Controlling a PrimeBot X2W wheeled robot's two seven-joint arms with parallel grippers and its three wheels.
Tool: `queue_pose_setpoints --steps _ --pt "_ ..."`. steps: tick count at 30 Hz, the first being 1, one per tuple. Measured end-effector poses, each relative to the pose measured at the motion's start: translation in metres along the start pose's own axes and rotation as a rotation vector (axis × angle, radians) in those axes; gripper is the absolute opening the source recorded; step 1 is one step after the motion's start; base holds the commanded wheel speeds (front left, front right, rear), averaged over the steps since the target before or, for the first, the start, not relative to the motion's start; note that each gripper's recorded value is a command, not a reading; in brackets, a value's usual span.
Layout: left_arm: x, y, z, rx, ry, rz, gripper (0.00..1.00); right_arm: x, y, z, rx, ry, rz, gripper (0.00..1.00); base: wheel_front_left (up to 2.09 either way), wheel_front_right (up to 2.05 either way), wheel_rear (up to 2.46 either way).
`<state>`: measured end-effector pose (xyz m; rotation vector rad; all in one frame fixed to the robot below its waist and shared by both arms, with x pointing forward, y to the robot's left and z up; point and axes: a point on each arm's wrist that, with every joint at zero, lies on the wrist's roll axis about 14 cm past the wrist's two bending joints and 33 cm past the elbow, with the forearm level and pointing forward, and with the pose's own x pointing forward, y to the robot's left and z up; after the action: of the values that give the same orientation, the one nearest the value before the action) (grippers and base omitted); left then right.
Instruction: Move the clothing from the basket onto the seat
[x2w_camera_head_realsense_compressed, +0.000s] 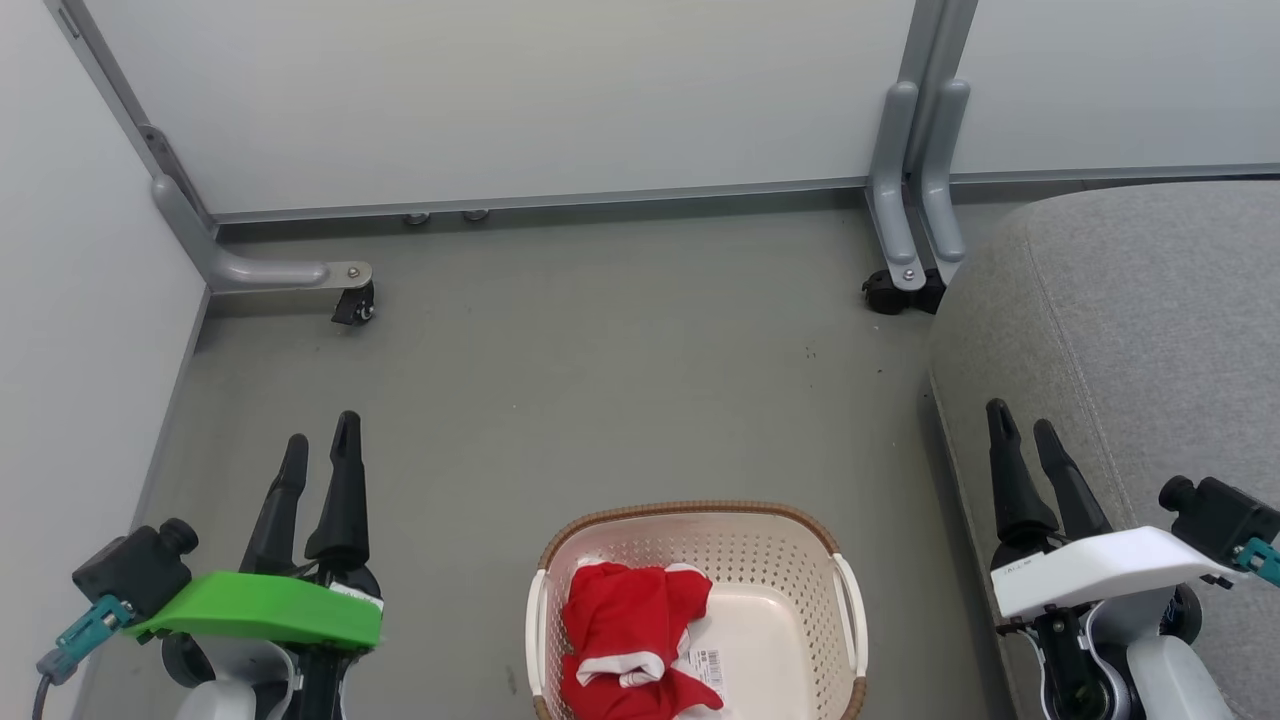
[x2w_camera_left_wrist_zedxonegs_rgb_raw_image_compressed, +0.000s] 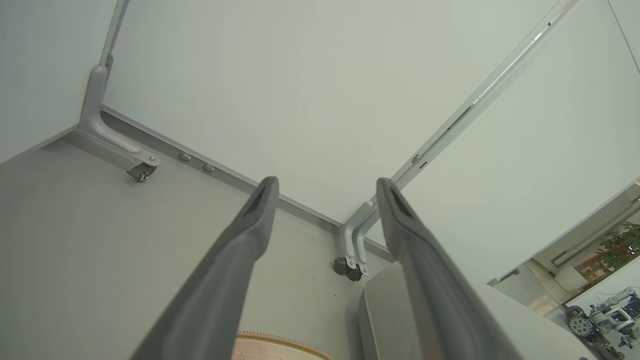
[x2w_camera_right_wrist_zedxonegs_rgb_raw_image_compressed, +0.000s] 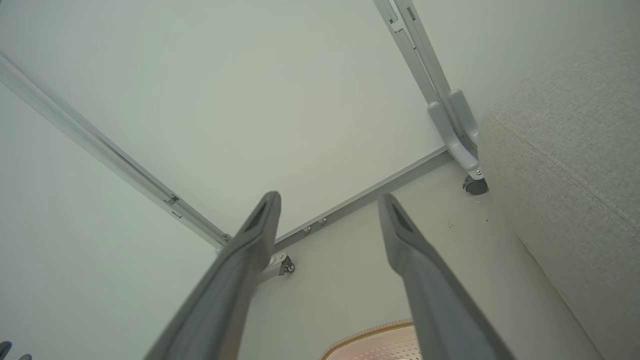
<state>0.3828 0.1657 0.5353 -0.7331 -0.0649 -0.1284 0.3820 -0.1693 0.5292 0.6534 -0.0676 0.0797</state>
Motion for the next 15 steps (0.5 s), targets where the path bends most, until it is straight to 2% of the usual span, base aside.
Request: queue_pose_setpoints --steps 15 --pt "-0.0017 -0.0073 -0.0056 0.228 0.016 -0.049 1.0 -0.0009 0.0035 -0.0051 -0.204 0.028 0.022 1.0 0.0 0.0 0.0"
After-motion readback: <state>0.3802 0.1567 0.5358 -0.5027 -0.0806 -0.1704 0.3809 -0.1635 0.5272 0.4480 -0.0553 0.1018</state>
